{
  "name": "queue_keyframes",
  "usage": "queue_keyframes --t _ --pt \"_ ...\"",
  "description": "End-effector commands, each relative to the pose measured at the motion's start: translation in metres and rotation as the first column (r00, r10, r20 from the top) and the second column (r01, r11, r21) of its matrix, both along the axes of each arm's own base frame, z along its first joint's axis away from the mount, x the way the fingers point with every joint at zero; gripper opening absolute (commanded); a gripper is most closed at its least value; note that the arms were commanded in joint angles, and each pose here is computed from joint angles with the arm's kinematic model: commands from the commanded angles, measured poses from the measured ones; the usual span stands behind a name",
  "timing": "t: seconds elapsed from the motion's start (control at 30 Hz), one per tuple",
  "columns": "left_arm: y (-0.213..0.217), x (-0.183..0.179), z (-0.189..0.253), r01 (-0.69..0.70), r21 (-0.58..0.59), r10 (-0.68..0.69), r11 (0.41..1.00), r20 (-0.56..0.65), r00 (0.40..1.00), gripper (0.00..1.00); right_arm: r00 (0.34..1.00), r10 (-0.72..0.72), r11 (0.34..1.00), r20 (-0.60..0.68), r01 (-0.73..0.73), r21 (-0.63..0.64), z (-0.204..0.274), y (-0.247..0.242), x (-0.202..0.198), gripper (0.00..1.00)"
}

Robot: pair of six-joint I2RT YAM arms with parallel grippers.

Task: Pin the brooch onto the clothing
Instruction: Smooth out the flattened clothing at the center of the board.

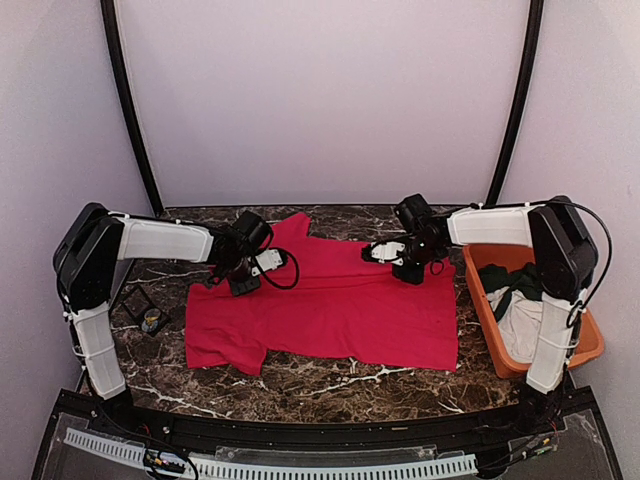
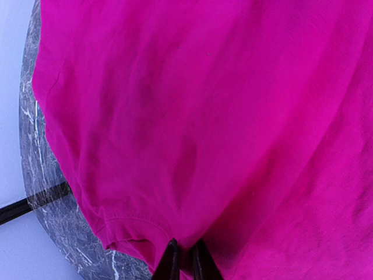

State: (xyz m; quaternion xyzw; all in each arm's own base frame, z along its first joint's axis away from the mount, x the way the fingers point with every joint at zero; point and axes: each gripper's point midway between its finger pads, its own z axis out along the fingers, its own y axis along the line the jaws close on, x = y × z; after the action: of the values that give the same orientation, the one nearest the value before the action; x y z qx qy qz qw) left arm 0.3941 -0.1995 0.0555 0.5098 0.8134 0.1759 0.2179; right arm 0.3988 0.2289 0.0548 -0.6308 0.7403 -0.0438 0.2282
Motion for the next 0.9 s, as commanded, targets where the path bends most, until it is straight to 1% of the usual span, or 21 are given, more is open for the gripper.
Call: queue_keyframes --t 0.0,0.03,0.1,0.13,0.17,0.23,0.3,0.33,0.37,0.4,0.47,0.57,0.6,0.63,0.67,0.7,0.73,0.77,0.8,0.83,0.87 --pt "0.009 -0.001 -0.003 -0.041 0.041 0.041 0.998 -0.002 0.999 0.14 1.0 -0.004 1.0 -0.014 0.003 -0.021 -0.004 -0.006 -0.003 0.06" --pt "0.009 -0.001 -0.001 -0.045 0.041 0.045 0.998 0.004 0.999 0.15 1.0 -0.003 1.0 -0.01 0.003 -0.015 -0.002 -0.005 -0.003 0.11" --pt "0.011 0.003 0.008 -0.065 0.039 0.063 0.997 0.032 0.997 0.22 1.0 -0.003 1.0 0.002 0.003 -0.008 0.004 -0.004 -0.002 0.24" --pt "0.012 0.005 0.013 -0.08 0.034 0.079 0.996 0.051 0.996 0.26 1.0 -0.003 1.0 0.01 0.004 -0.007 0.007 -0.005 -0.001 0.27" --pt "0.016 0.008 0.021 -0.099 0.042 0.096 0.994 0.08 0.992 0.28 1.0 -0.002 1.0 0.016 0.002 -0.004 0.01 -0.004 -0.001 0.31" --pt "0.021 0.013 0.037 -0.131 0.04 0.125 0.991 0.14 0.982 0.38 1.0 -0.002 1.0 0.031 0.001 0.007 0.017 -0.004 0.0 0.41" --pt "0.023 0.016 0.053 -0.152 0.013 0.147 0.988 0.192 0.97 0.45 0.999 0.002 1.0 0.039 -0.003 0.018 0.023 -0.002 0.0 0.47" --pt "0.024 0.016 0.056 -0.161 0.004 0.157 0.987 0.203 0.966 0.47 0.999 0.002 1.0 0.042 -0.004 0.028 0.026 -0.001 0.001 0.5" --pt "0.025 0.017 0.068 -0.171 -0.018 0.17 0.985 0.234 0.957 0.5 0.999 0.005 0.999 0.042 -0.006 0.038 0.029 0.001 0.0 0.52" --pt "0.027 0.016 0.077 -0.183 -0.038 0.187 0.982 0.253 0.949 0.52 0.999 0.003 0.999 0.044 -0.005 0.044 0.033 0.002 0.001 0.54" --pt "0.033 0.014 0.093 -0.207 -0.065 0.218 0.976 0.289 0.932 0.54 0.999 0.005 0.996 0.04 -0.009 0.093 0.047 0.009 0.0 0.6" --pt "0.045 0.006 0.109 -0.253 -0.117 0.277 0.96 0.302 0.912 0.66 0.999 0.002 0.983 0.036 -0.009 0.185 0.075 0.023 0.0 0.7" --pt "0.048 0.003 0.12 -0.259 -0.159 0.297 0.953 0.306 0.905 0.68 0.999 0.004 0.976 0.035 -0.012 0.217 0.085 0.027 0.0 0.72" --pt "0.057 0.0 0.121 -0.293 -0.185 0.337 0.938 0.285 0.897 0.73 0.999 0.009 0.97 0.03 -0.016 0.242 0.094 0.031 -0.002 0.74" --pt "0.059 -0.004 0.131 -0.292 -0.236 0.352 0.927 0.275 0.895 0.77 1.0 0.017 0.964 0.025 -0.023 0.264 0.101 0.034 -0.005 0.76" --pt "0.07 -0.006 0.132 -0.329 -0.263 0.395 0.907 0.257 0.882 0.89 0.999 0.018 0.959 0.027 -0.025 0.283 0.107 0.037 -0.006 0.79" --pt "0.076 -0.009 0.143 -0.342 -0.307 0.423 0.888 0.256 0.869 0.92 1.0 0.01 0.953 0.029 -0.018 0.302 0.114 0.04 -0.005 0.8" --pt "0.093 -0.011 0.143 -0.403 -0.336 0.489 0.851 0.232 0.841 0.94 1.0 -0.001 0.948 0.031 -0.008 0.317 0.121 0.041 -0.004 0.83" --pt "0.101 -0.015 0.153 -0.418 -0.376 0.519 0.827 0.224 0.825 0.94 0.999 -0.015 0.943 0.033 0.003 0.332 0.128 0.044 -0.003 0.87" --pt "0.119 -0.018 0.152 -0.476 -0.397 0.58 0.785 0.198 0.79 0.96 0.999 -0.033 0.939 0.033 0.019 0.344 0.134 0.047 -0.001 0.89" --pt "0.132 -0.021 0.161 -0.498 -0.426 0.616 0.755 0.2 0.762 0.97 0.998 -0.052 0.934 0.031 0.037 0.355 0.14 0.049 0.002 0.92"
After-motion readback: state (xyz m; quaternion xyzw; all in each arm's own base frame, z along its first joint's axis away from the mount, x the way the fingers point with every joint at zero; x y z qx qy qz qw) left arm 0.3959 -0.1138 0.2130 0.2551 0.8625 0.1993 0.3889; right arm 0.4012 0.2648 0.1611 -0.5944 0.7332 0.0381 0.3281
